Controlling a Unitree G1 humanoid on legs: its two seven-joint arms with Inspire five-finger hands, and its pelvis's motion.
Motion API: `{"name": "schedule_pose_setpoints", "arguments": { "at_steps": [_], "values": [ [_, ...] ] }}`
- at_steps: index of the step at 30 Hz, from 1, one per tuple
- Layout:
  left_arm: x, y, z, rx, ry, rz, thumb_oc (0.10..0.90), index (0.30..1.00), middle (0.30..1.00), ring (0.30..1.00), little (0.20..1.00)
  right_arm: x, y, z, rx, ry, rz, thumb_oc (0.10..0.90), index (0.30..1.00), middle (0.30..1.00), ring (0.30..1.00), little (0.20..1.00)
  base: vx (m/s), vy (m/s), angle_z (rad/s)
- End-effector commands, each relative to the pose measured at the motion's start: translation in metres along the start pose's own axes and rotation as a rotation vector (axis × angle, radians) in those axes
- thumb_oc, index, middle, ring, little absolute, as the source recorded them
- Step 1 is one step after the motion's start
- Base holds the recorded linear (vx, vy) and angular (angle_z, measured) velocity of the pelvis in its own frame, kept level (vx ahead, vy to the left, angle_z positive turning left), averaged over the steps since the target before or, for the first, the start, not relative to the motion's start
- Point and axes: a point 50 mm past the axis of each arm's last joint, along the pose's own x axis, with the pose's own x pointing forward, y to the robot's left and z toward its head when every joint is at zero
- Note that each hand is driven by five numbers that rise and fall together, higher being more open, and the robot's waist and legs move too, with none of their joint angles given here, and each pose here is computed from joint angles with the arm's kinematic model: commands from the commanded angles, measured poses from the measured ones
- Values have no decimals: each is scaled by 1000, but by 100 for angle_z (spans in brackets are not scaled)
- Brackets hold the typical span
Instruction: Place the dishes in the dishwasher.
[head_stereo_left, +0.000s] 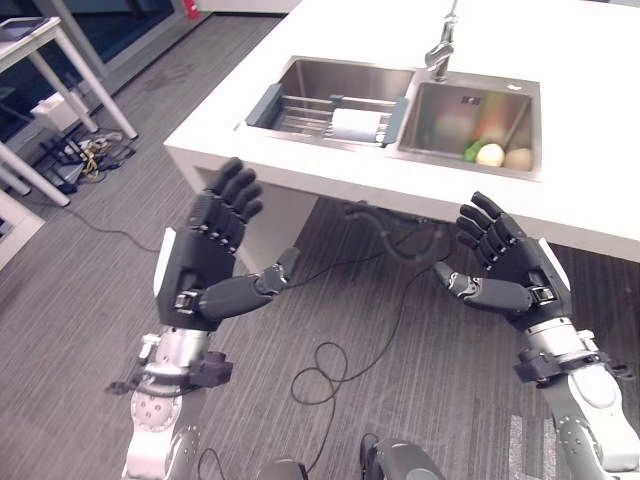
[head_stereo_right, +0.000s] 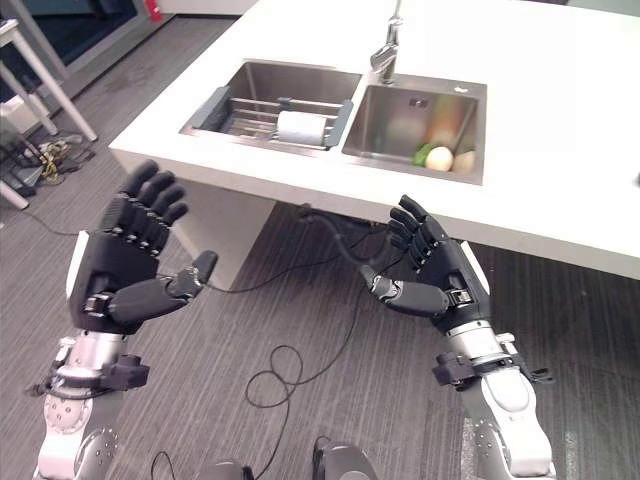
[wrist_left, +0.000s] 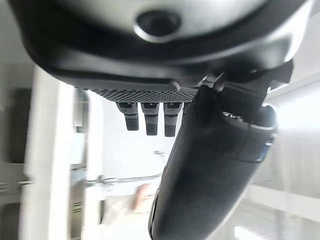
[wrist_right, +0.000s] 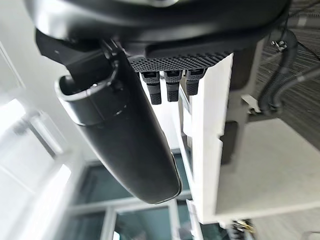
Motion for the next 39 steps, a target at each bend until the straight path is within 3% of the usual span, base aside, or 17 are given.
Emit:
{"name": "schedule_pose_setpoints", "arguments": {
  "at_steps": [1, 8, 14, 23, 34, 39],
  "values": [
    [15, 0, 52, 106, -342, -37, 800, 900, 900, 900, 900, 15, 10, 48, -68, -278, 104, 800, 900, 900, 900, 900, 177, 246, -30],
    [18, 6, 58, 120, -399, 27, 800, 900, 900, 900, 900, 12, 11, 57, -70, -279, 155, 800, 900, 900, 900, 900, 223, 346, -46],
    [32, -7, 71, 168, -460, -89, 800, 900, 900, 900, 900, 13, 11, 59, -28, -301, 104, 800, 900, 900, 900, 900, 186, 318, -4],
    [36, -14, 68, 142, -428, -121, 800, 900, 900, 900, 900, 17, 23, 49, -33, -289, 94, 800, 900, 900, 900, 900, 123, 216, 0],
    [33, -8, 61, 151, -378, -91, 800, 900, 900, 900, 900, 15, 24, 50, -32, -285, 155, 800, 900, 900, 900, 900, 84, -149, -19],
    [33, -8, 52, 60, -311, -94, 800, 900, 900, 900, 900, 20, 24, 54, -39, -306, 114, 800, 900, 900, 900, 900, 167, -458, 31]
  ]
}}
